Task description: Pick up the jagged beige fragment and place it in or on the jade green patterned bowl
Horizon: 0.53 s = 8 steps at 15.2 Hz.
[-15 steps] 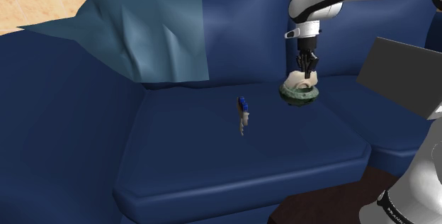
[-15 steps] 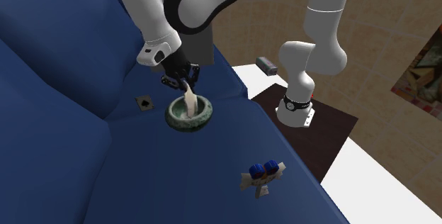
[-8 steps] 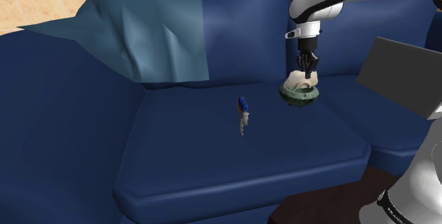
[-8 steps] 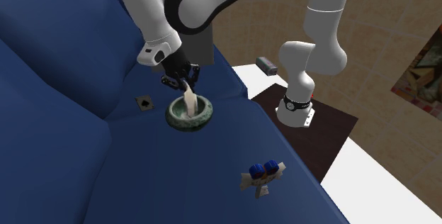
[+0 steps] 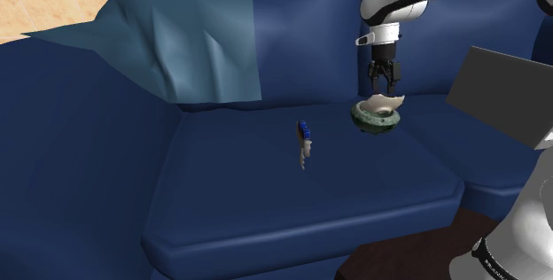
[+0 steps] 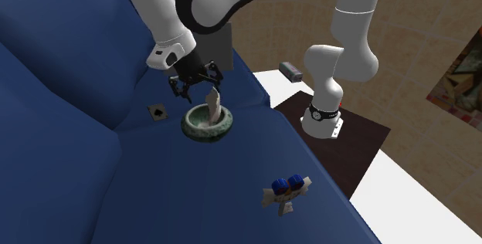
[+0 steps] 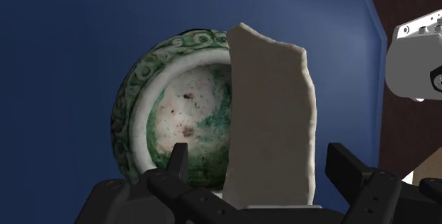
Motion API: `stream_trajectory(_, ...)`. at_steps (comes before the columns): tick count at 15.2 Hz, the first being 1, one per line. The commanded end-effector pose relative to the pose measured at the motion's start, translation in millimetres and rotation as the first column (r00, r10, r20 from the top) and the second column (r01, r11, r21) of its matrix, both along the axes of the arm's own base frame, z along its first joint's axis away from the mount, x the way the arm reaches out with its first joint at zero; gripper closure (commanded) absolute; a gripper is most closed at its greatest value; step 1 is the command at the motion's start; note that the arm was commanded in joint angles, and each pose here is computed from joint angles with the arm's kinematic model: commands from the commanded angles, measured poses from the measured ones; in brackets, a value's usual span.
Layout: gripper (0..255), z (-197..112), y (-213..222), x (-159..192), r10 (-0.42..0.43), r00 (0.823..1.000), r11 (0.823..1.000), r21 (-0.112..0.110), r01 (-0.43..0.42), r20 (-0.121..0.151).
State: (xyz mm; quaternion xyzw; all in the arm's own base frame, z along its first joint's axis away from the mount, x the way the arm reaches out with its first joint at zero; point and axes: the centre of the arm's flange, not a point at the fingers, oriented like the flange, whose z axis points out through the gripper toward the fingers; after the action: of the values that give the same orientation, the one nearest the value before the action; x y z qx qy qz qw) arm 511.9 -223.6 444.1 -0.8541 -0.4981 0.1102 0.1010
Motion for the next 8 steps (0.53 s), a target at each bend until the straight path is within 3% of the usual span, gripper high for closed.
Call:
stream_trajectory(1, 0, 23.8, -1.7, 6.2, 0.000, 1.000, 1.000, 0.000, 0.000, -0.001)
stream_trajectory(8, 0, 33.7, -2.3, 9.3, 0.000, 1.000, 1.000, 0.000, 0.000, -0.001)
